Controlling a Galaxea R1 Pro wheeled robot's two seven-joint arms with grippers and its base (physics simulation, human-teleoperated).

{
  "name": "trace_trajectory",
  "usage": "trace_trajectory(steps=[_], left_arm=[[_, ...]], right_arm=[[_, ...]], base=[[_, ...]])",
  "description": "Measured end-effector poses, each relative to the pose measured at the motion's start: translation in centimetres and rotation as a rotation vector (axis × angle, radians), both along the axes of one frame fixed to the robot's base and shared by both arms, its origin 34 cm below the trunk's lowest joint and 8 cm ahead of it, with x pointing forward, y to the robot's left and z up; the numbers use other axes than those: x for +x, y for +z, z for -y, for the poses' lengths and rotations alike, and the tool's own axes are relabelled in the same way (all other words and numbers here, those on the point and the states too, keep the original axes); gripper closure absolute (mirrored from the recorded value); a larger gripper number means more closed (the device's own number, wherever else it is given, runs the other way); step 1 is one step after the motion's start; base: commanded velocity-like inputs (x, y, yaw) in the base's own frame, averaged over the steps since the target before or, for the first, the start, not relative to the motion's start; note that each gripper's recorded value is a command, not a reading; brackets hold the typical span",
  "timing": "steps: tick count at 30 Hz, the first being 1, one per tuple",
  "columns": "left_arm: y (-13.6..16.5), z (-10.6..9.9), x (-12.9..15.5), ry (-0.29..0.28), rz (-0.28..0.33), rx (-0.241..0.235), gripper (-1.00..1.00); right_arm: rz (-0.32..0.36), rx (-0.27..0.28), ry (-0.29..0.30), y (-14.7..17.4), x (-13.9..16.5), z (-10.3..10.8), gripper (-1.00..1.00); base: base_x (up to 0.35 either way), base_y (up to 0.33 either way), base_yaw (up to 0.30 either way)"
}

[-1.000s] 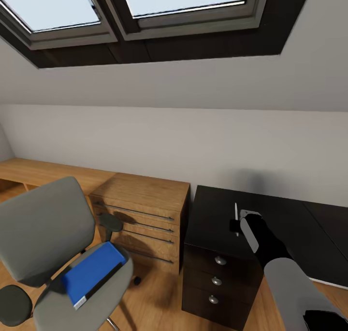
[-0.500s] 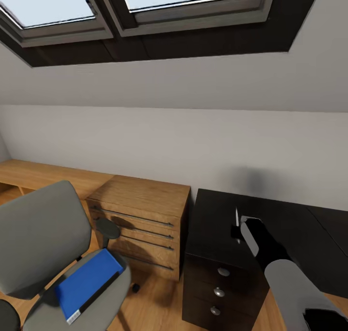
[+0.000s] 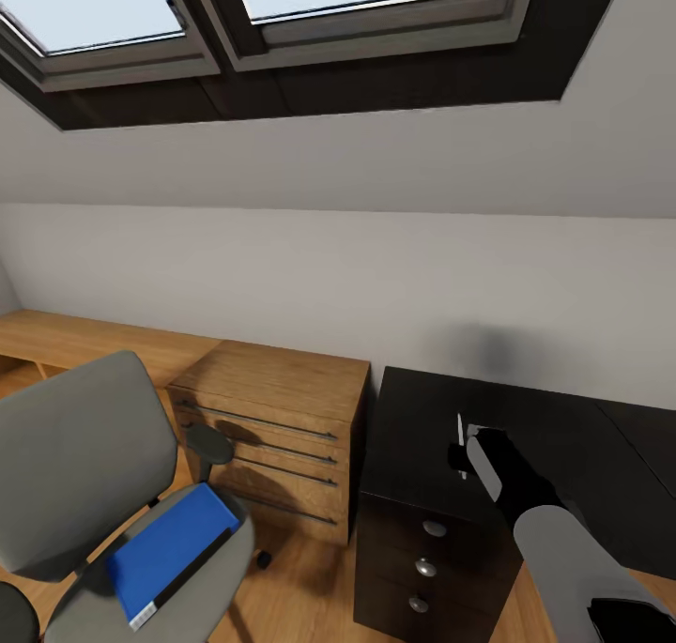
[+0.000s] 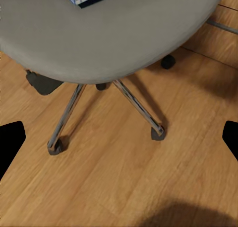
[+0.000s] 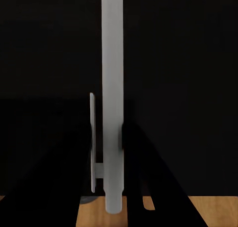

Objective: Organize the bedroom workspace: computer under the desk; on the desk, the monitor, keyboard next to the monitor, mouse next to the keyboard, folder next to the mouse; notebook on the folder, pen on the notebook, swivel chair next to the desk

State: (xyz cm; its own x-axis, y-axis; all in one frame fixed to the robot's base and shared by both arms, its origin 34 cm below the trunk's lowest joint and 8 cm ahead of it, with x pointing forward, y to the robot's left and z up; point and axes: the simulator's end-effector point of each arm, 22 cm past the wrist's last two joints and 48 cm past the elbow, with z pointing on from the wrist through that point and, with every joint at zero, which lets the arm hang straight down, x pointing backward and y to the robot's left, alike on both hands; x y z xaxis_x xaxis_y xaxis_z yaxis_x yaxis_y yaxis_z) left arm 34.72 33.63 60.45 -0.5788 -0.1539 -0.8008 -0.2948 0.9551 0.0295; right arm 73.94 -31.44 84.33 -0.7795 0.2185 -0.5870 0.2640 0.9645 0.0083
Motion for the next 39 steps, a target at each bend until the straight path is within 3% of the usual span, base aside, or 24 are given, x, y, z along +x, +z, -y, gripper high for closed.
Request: trace_trajectory(steps=[39], left_arm=[[-5.5,-0.5,0.1,0.012,0.001,0.006,-1.00]], right_arm=[[0.010,0.001,0.002,-5.3,0.4,-0.2,1.00]], base=[[0.000,0.000,0.000]])
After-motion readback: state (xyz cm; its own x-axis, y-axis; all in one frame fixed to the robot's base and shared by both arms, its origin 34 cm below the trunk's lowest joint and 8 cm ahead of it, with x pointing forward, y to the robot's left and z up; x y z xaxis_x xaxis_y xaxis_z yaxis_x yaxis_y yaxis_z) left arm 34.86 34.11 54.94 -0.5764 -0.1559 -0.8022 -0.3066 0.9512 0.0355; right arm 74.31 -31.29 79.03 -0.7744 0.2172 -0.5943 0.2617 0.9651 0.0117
